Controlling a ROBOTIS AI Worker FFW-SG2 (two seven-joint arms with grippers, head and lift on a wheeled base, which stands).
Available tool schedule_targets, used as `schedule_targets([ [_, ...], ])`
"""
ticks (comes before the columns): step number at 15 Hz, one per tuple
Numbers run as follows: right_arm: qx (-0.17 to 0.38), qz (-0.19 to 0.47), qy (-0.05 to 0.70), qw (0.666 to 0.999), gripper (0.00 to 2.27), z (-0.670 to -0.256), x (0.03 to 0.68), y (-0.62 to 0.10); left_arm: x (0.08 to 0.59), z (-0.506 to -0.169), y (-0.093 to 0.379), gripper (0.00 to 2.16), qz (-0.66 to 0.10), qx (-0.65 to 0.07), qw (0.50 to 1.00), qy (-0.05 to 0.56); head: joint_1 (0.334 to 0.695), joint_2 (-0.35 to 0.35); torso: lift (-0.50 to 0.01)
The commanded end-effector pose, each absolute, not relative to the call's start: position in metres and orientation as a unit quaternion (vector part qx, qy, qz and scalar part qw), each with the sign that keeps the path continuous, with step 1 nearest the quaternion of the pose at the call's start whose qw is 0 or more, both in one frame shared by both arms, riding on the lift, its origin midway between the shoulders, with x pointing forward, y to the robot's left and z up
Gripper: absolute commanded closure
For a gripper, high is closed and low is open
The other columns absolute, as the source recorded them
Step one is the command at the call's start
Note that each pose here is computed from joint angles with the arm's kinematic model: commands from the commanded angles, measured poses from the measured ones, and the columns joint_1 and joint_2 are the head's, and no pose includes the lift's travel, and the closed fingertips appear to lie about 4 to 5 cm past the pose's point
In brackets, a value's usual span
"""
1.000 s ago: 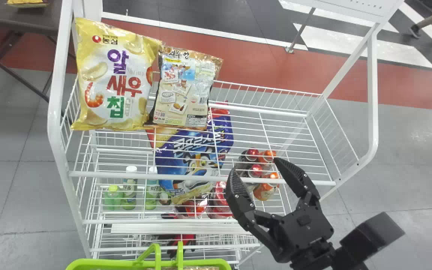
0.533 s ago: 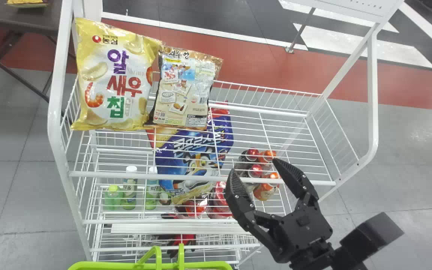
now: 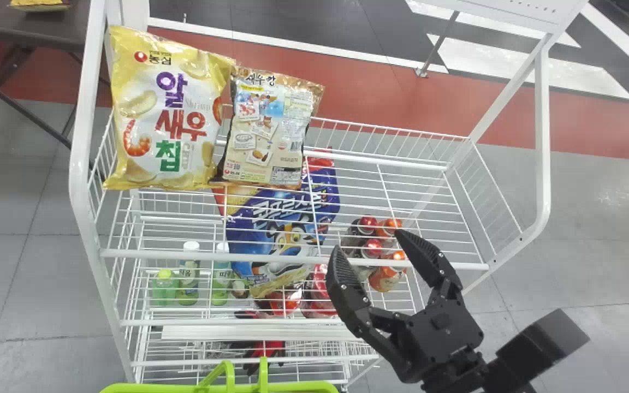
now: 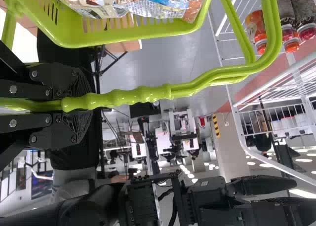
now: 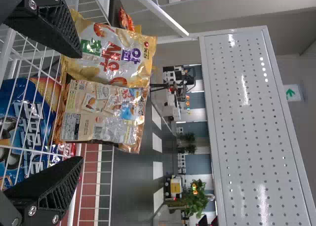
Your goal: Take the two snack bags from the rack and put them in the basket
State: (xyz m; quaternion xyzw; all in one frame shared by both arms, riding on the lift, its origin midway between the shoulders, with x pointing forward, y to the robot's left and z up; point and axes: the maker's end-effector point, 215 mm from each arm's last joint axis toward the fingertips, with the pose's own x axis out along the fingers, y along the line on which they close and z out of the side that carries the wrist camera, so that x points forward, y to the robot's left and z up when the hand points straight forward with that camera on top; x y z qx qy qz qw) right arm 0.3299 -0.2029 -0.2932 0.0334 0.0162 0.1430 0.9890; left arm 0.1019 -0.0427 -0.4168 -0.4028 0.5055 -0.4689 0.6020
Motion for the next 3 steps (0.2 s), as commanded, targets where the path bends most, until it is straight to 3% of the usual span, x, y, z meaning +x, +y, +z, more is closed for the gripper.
schedule_targets([
  [1, 0.035, 0.145, 0.018, 0.989, 0.07, -0.2941, 0.3303, -0.2022, 0.1021, -0.4135, -0.0445, 1.52, -0.470, -0.404, 0.603, 0.502, 0.695, -0.350, -0.010],
  [3, 0.035, 0.145, 0.021, 0.989, 0.07, -0.2959, 0.3303, -0.2021, 0.1020, -0.4124, -0.0442, 1.52, -0.470, -0.403, 0.604, 0.502, 0.695, -0.350, -0.010],
])
